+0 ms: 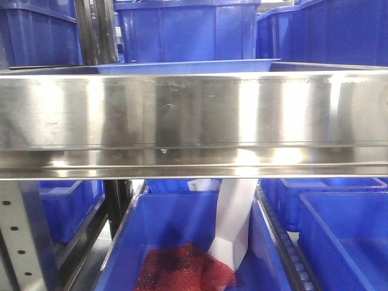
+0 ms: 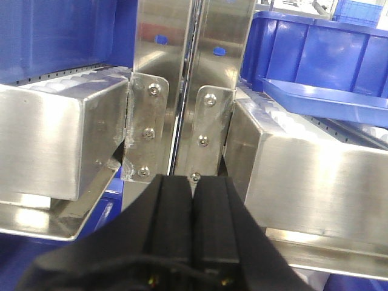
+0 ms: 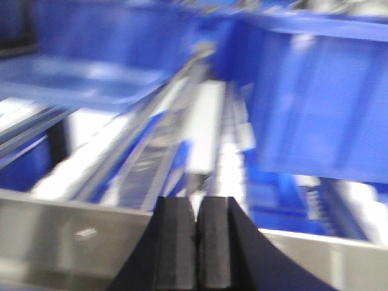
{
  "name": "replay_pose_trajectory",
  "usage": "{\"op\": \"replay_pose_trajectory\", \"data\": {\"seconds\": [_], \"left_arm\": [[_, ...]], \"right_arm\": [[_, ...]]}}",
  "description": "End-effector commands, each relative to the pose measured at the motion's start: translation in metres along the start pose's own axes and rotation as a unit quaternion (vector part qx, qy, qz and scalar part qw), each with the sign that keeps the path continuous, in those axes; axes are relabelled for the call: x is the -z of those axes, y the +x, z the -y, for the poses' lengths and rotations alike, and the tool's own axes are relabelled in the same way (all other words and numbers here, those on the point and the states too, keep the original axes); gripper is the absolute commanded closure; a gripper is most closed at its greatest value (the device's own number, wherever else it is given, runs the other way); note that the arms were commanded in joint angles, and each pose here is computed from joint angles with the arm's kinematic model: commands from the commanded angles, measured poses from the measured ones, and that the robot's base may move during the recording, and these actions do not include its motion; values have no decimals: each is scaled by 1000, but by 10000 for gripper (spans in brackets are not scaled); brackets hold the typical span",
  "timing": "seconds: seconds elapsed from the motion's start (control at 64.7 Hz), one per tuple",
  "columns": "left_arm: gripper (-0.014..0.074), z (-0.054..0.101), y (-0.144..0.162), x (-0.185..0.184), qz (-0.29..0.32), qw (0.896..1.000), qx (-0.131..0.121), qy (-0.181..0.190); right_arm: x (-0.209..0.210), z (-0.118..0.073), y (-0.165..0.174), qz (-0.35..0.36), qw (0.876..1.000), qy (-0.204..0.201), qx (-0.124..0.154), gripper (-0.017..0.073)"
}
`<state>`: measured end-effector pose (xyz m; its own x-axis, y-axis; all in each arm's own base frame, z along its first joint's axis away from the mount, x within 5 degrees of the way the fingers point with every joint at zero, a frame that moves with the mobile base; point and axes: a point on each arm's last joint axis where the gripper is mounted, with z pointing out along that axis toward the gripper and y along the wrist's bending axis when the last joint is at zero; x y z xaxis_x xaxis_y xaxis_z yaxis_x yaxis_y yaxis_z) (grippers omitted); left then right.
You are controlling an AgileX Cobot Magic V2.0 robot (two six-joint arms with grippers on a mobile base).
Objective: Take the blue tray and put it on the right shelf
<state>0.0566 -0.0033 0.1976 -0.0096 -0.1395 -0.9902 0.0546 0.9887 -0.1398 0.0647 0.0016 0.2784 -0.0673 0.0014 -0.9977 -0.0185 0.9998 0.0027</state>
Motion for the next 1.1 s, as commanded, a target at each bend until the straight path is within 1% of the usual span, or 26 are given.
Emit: {"op": "replay_pose_trajectory", "data": {"seconds": [0.0, 0.108, 0.201, 0.278, 0.433, 1.082], "left_arm": [[640, 0, 0, 0, 37, 999, 2, 3], [640, 0, 0, 0, 37, 999, 2, 3], [640, 0, 0, 0, 37, 999, 2, 3], [640, 0, 0, 0, 37, 999, 2, 3], [640, 0, 0, 0, 38, 999, 2, 3], [640, 0, 0, 0, 38, 999, 2, 3]], "right_arm": [[3, 5, 0, 75, 996, 42, -8, 503], [5, 9, 27, 88, 994, 71, -9, 503], [5, 9, 50, 96, 993, 75, -8, 503], [7, 9, 63, 110, 991, 76, -8, 503], [7, 9, 66, 93, 993, 74, -9, 503], [7, 9, 66, 93, 993, 74, -9, 503]]}}
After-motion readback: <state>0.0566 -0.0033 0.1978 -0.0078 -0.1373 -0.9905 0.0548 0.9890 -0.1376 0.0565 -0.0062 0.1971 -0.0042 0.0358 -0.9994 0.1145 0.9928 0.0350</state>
